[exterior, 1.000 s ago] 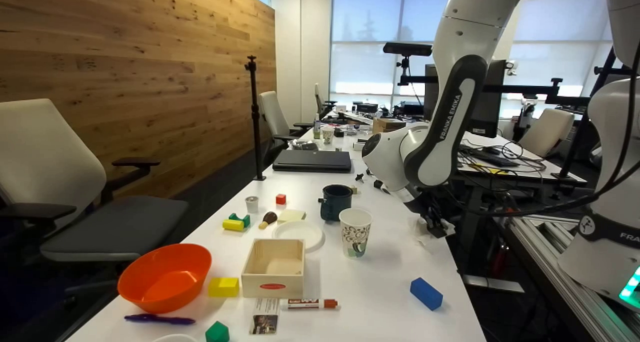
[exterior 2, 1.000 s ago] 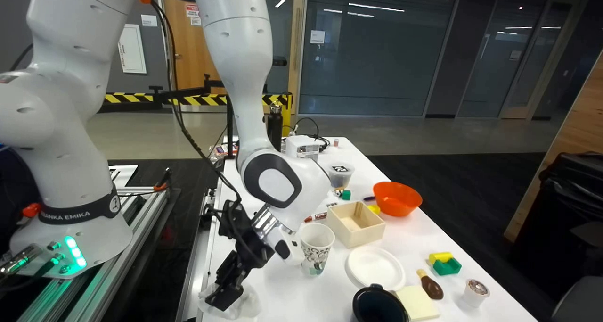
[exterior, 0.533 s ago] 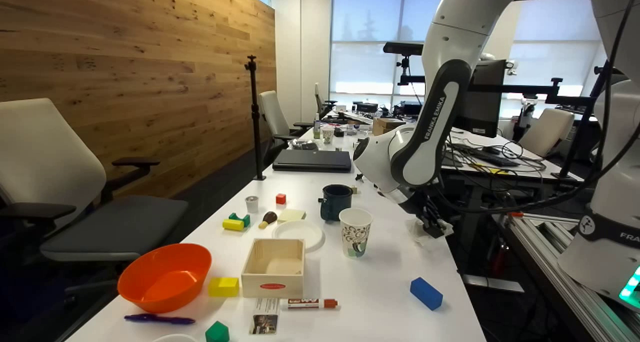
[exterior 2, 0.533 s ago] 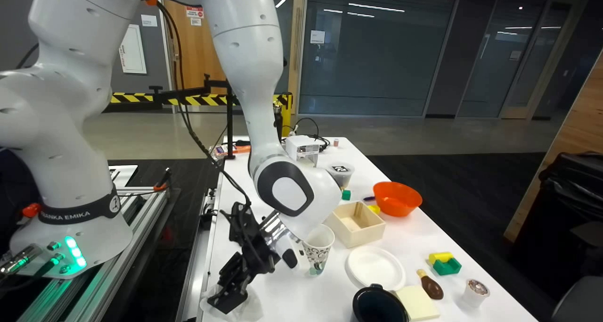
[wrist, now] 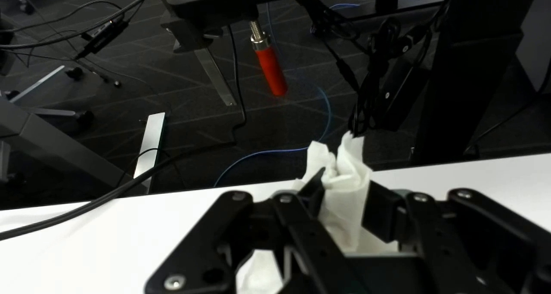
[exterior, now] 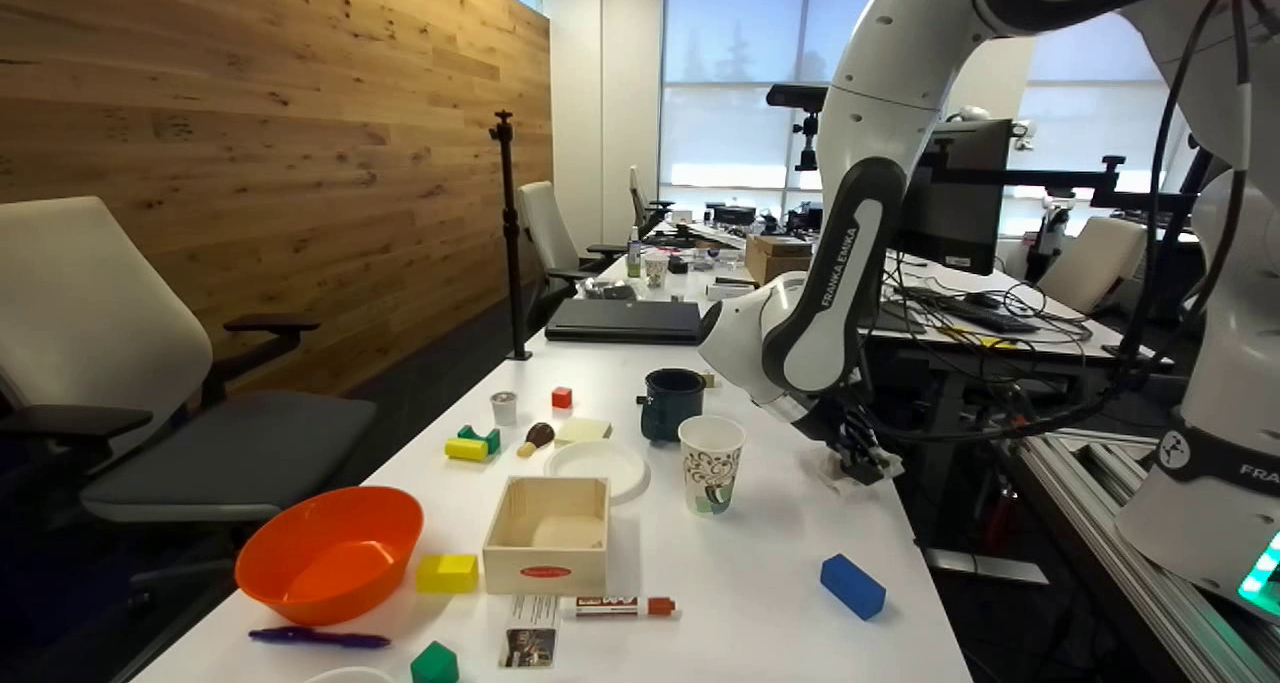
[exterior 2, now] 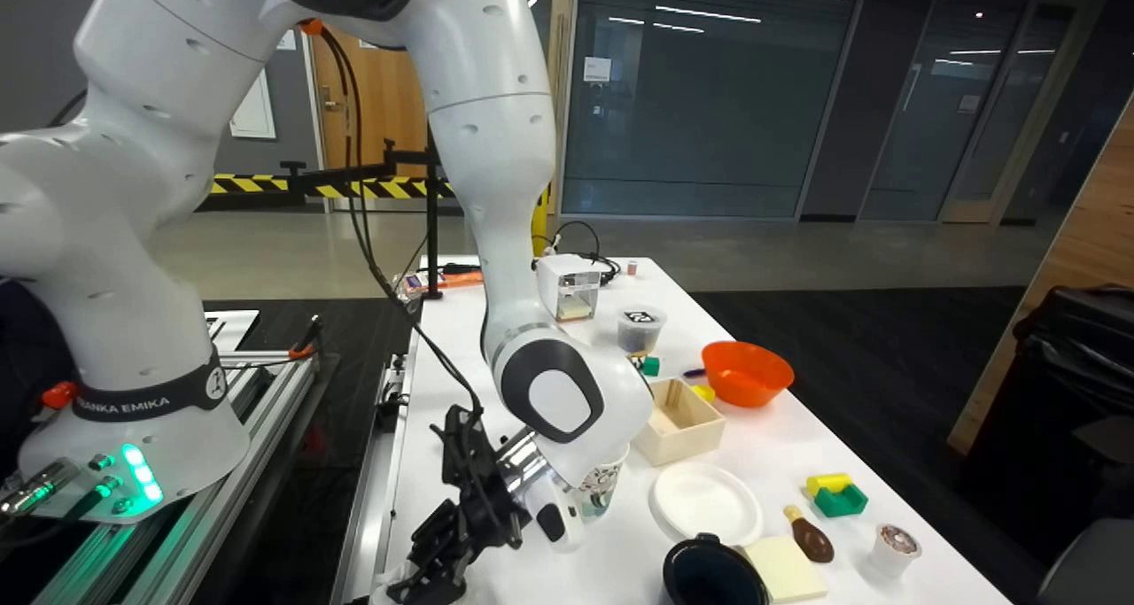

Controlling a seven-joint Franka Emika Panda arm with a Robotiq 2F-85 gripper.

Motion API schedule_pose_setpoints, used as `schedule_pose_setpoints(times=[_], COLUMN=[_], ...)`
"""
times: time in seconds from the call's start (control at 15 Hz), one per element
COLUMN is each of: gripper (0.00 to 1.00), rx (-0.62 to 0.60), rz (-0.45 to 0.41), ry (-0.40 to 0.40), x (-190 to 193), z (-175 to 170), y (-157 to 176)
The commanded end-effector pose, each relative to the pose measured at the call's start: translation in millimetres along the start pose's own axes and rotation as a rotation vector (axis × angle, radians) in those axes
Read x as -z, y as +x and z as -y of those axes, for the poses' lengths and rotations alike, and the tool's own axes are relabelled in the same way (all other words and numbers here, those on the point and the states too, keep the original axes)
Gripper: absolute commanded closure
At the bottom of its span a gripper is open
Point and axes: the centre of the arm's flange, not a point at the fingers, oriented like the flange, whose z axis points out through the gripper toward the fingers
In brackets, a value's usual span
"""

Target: Move the napkin backwards.

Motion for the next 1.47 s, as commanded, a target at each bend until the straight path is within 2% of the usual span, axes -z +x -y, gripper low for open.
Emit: schedule_pose_setpoints(times=[0.0,0.53,0.6,0.73,1.27,1.4], gripper=[0.97,0.97,0.64,0.57,0.0,0.0], rx=[-0.018,-0.013,-0.013,-0.015,-0.028,-0.029], rz=[0.037,0.034,0.03,0.021,-0.037,-0.078], ry=[0.001,0.007,0.006,0.011,0.032,0.05], x=[-4,-8,-6,-3,26,34], z=[-1,-2,-2,-2,-2,-2], y=[17,24,23,20,-7,-13])
